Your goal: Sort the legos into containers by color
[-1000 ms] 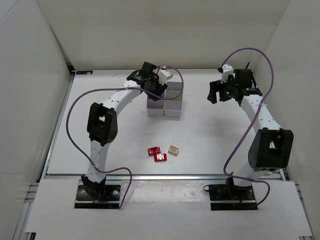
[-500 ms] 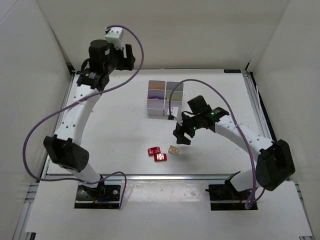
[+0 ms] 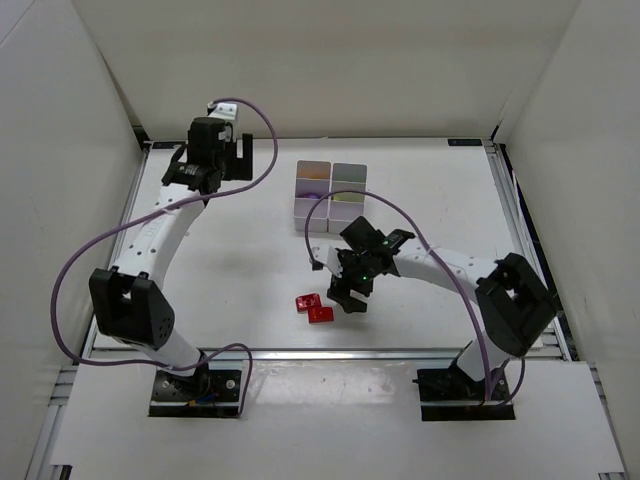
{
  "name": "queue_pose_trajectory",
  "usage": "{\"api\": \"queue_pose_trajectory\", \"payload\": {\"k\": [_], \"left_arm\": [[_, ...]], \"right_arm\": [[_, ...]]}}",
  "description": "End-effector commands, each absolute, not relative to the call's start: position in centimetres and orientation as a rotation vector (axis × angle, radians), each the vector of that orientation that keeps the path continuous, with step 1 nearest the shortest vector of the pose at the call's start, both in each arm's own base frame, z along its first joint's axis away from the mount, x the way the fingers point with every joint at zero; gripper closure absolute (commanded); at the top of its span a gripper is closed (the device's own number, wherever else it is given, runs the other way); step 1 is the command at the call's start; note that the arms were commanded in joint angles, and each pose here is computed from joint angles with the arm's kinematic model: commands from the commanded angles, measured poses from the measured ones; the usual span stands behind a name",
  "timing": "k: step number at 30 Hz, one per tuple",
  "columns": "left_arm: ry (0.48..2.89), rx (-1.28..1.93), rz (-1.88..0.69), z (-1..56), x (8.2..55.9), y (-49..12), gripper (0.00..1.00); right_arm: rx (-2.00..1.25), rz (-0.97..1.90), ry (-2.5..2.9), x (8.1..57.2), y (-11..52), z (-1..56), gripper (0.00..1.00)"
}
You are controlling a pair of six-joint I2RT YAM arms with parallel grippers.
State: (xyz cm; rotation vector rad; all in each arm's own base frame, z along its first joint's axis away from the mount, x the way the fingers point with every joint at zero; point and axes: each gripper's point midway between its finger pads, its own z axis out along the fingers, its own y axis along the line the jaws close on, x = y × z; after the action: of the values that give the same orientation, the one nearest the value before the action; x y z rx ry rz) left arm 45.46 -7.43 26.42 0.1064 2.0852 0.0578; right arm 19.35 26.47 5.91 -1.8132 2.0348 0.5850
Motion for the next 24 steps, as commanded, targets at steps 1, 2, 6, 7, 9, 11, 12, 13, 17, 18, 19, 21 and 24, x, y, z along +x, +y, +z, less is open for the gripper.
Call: {"api": "queue_pose_trajectory", "payload": {"k": [1, 2, 6, 7, 9, 11, 12, 13, 17, 18, 19, 21, 24], "left_arm": [[2.010, 0.081, 0.163, 29.5, 44.3, -5.1, 0.01], [2.013, 0.076, 0.177, 29.3, 44.2, -4.8, 0.01], [2.025, 0.047, 0.211, 28.7, 43.7, -3.6, 0.00], [2.028, 0.042, 0.206, 28.6, 43.6, -3.5, 0.01], [2.037, 0.041, 0.209, 28.2, 43.2, -3.1, 0.01], [2.039, 0.046, 0.212, 28.1, 43.0, -3.0, 0.00], [2.042, 0.046, 0.218, 28.0, 42.9, -2.8, 0.01], [2.043, 0.050, 0.222, 27.9, 43.0, -2.7, 0.00], [2.054, 0.040, 0.229, 27.5, 43.1, -2.4, 0.01], [2.060, 0.042, 0.228, 27.2, 43.0, -2.4, 0.00], [2.064, 0.040, 0.225, 27.0, 42.9, -2.4, 0.01], [2.071, 0.048, 0.213, 26.7, 42.8, -2.6, 0.01], [2.090, 0.076, 0.177, 25.9, 42.6, -3.2, 0.01]], "right_arm": [[-1.794, 0.573, 2.011, 20.6, 28.3, 6.3, 0.09], [-1.788, 0.568, 2.021, 20.8, 28.4, 6.1, 0.09], [-1.783, 0.548, 2.033, 21.6, 28.6, 5.0, 0.09], [-1.785, 0.541, 2.034, 21.7, 28.6, 4.8, 0.09], [-1.787, 0.541, 2.036, 22.1, 29.0, 4.5, 0.11], [-1.798, 0.539, 2.039, 22.2, 29.1, 4.1, 0.14], [-1.810, 0.545, 2.038, 22.1, 29.1, 4.0, 0.16], [-1.824, 0.544, 2.037, 22.0, 29.0, 3.7, 0.21], [-1.883, 0.529, 2.027, 21.3, 28.0, 2.7, 0.37], [-1.884, 0.526, 2.025, 21.3, 27.8, 2.6, 0.48], [-1.890, 0.523, 2.029, 21.0, 27.5, 2.3, 0.52], [-1.895, 0.507, 2.014, 21.0, 27.2, 2.6, 0.69], [-1.888, 0.480, 2.006, 20.9, 26.8, 3.0, 0.84]]}}
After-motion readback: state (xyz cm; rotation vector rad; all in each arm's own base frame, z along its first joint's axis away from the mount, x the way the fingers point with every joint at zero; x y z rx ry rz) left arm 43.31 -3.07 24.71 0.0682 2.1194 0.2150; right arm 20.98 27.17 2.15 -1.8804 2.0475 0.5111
